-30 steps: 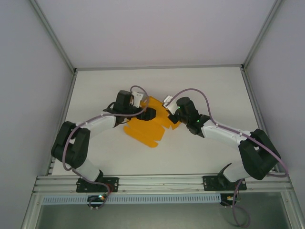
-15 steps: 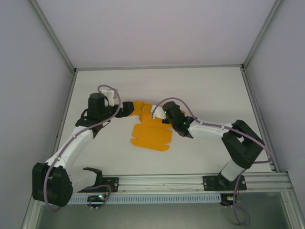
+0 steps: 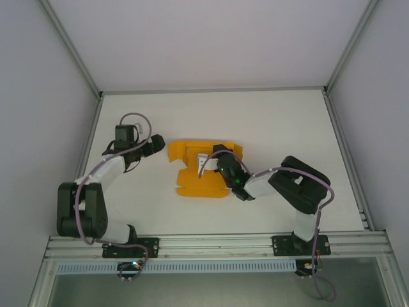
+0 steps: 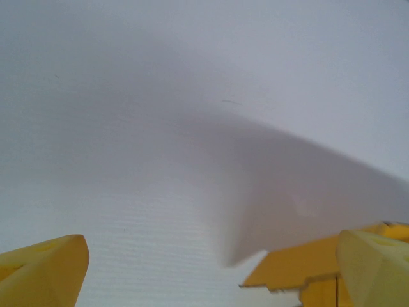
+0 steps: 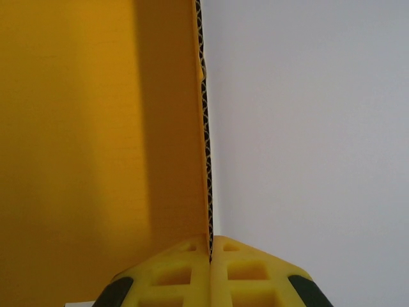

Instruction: Assemble paper box

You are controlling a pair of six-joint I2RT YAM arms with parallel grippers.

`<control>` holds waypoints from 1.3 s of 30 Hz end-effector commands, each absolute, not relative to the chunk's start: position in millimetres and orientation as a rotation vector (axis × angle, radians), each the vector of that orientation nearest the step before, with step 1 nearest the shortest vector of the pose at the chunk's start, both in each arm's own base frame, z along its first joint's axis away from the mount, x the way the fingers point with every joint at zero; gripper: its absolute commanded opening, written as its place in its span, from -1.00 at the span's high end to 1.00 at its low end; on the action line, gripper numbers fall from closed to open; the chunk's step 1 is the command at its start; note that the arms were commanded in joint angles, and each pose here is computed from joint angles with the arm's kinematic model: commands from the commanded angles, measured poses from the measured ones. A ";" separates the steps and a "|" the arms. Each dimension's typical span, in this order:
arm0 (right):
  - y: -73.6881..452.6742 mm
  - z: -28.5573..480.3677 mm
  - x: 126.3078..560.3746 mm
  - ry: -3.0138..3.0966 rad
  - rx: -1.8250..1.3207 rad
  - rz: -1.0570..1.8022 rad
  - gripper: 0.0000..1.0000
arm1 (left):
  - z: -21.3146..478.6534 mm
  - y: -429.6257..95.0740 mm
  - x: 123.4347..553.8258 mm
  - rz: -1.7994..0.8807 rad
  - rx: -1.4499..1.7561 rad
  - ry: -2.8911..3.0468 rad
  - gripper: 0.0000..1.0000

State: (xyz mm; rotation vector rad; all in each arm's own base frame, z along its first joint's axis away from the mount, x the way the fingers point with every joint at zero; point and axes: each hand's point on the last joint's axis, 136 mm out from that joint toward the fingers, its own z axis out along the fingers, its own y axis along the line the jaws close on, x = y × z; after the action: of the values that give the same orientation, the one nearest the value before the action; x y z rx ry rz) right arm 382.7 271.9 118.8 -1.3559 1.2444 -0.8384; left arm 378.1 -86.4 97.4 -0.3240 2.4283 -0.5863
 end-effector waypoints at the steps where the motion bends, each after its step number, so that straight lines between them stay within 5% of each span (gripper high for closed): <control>1: 273.1 145.5 380.7 1.193 -1.242 -0.876 1.00 | 98.1 -93.7 401.7 -0.634 -0.284 2.402 -1.00; 18: 266.7 146.2 376.2 1.230 -1.231 -0.864 1.00 | 86.5 -190.4 359.6 -0.779 0.254 2.398 -0.48; 39: 260.3 149.6 377.5 1.220 -1.254 -0.912 1.00 | 81.6 -208.9 342.3 -0.713 0.390 2.306 -0.33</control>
State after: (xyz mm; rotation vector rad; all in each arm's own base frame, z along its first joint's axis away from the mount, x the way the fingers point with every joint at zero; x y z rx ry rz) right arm 373.3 259.8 132.0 -1.3000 1.2303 -0.9017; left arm 335.8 -199.8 71.3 0.3226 2.3849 -0.7057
